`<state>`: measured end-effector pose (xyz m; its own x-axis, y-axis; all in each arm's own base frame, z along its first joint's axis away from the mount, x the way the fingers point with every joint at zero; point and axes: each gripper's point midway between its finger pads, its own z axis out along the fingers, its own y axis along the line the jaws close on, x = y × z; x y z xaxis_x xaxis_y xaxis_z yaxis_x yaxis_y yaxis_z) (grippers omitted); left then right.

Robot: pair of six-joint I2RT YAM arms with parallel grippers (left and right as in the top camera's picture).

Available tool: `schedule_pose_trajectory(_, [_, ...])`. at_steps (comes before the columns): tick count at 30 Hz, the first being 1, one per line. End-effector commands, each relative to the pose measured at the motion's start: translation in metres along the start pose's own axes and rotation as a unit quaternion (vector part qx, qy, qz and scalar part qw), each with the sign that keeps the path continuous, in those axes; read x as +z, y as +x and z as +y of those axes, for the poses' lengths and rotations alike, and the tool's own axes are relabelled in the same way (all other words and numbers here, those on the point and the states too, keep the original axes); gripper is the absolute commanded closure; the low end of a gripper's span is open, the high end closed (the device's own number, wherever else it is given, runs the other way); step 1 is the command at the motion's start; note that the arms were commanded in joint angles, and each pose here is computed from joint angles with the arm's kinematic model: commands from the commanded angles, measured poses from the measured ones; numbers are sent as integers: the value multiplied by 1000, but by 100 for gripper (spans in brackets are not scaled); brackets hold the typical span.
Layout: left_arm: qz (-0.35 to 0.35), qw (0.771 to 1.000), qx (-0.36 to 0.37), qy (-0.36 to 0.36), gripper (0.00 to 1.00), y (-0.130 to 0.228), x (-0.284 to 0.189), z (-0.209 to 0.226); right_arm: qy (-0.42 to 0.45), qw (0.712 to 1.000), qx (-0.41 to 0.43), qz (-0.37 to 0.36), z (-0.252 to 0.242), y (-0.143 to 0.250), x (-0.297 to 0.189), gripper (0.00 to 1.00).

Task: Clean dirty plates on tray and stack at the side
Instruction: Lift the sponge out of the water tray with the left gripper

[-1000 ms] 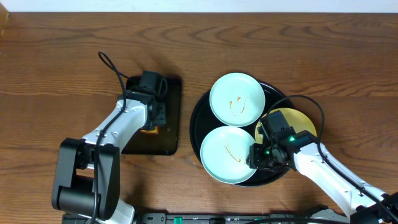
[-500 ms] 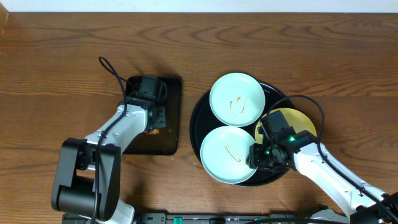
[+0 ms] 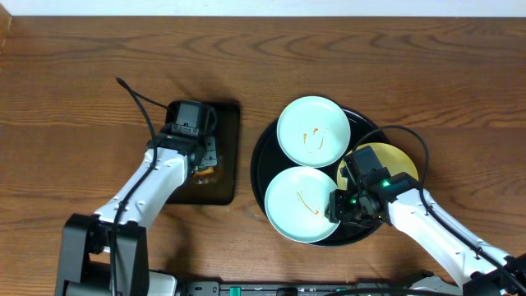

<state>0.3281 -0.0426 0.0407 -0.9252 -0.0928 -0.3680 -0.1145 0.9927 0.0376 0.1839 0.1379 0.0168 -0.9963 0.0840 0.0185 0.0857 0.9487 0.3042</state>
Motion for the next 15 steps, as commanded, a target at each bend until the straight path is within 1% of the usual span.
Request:
schedule_pose_trajectory(1, [9,1000,0,-4,42,5,4,1,4,1000,2,6,0,4,3,48])
schedule_pose_trajectory(8, [11,1000,0,-5,41,5,9,0,4,1000,2,6,0,4,3,48])
schedule_pose_trajectory(13, [26,1000,-5,-9,41,10,22,-1,4,1000,2,6,0,4,3,47])
schedule_pose_trajectory(14, [30,999,-5,-10,44,11,25,-1,4,1000,2,6,0,4,3,48])
schedule_pose_trajectory(15, [33,999,-4,-11,51,13,28,-1,4,1000,2,6,0,4,3,48])
